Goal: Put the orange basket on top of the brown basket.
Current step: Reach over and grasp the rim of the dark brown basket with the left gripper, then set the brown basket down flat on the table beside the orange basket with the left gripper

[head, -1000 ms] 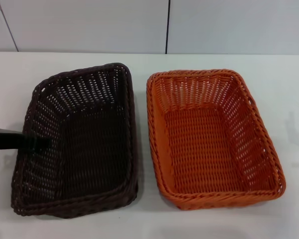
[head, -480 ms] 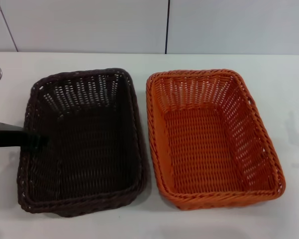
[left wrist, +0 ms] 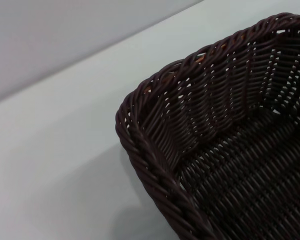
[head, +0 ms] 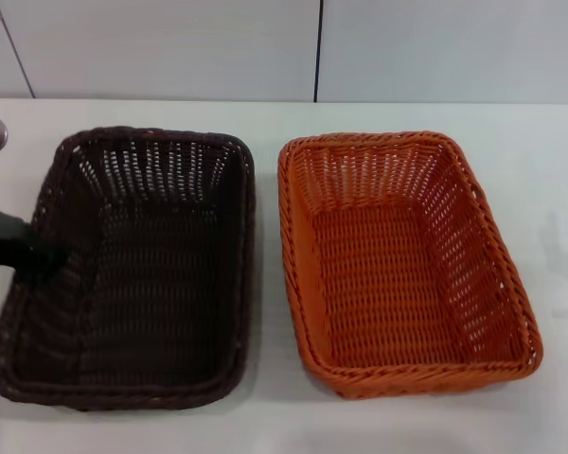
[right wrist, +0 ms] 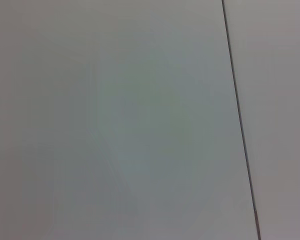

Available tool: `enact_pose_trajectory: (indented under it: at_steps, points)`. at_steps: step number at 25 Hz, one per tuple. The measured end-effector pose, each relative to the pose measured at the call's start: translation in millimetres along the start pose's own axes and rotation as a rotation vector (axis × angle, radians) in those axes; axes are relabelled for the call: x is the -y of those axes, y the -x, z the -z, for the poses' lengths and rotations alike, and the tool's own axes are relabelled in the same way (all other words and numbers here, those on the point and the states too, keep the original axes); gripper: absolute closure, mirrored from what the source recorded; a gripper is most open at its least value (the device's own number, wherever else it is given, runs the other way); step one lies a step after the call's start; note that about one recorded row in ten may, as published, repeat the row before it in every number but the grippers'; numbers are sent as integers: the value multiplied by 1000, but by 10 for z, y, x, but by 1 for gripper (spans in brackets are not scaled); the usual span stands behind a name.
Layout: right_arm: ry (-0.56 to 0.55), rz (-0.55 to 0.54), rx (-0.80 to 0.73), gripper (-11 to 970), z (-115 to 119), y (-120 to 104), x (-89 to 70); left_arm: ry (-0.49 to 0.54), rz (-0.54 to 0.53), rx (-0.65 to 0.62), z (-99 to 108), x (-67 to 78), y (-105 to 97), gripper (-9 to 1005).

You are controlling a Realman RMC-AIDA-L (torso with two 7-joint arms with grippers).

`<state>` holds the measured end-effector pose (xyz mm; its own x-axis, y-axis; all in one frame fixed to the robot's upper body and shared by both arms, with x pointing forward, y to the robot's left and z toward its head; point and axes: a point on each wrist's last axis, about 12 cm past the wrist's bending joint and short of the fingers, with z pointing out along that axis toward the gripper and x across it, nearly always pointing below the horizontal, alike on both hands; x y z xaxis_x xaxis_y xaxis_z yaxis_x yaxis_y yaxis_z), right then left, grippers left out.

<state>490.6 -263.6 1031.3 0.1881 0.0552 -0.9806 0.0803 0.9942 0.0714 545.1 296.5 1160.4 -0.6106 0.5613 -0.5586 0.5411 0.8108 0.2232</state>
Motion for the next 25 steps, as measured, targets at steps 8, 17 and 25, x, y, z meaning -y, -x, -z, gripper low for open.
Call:
enact_pose_trajectory:
  at_steps: [8, 17, 25]
  points:
    - [-8, -10, 22, 279, 16, 29, -7, -58, -330, -30, 92, -221, 109, 698]
    - [-3, -20, 31, 284, -6, 47, -38, -156, -601, -10, -13, -189, 341, 696]
    - [8, -20, 41, 287, -51, 65, -60, -229, -853, 119, -488, 94, 966, 693]
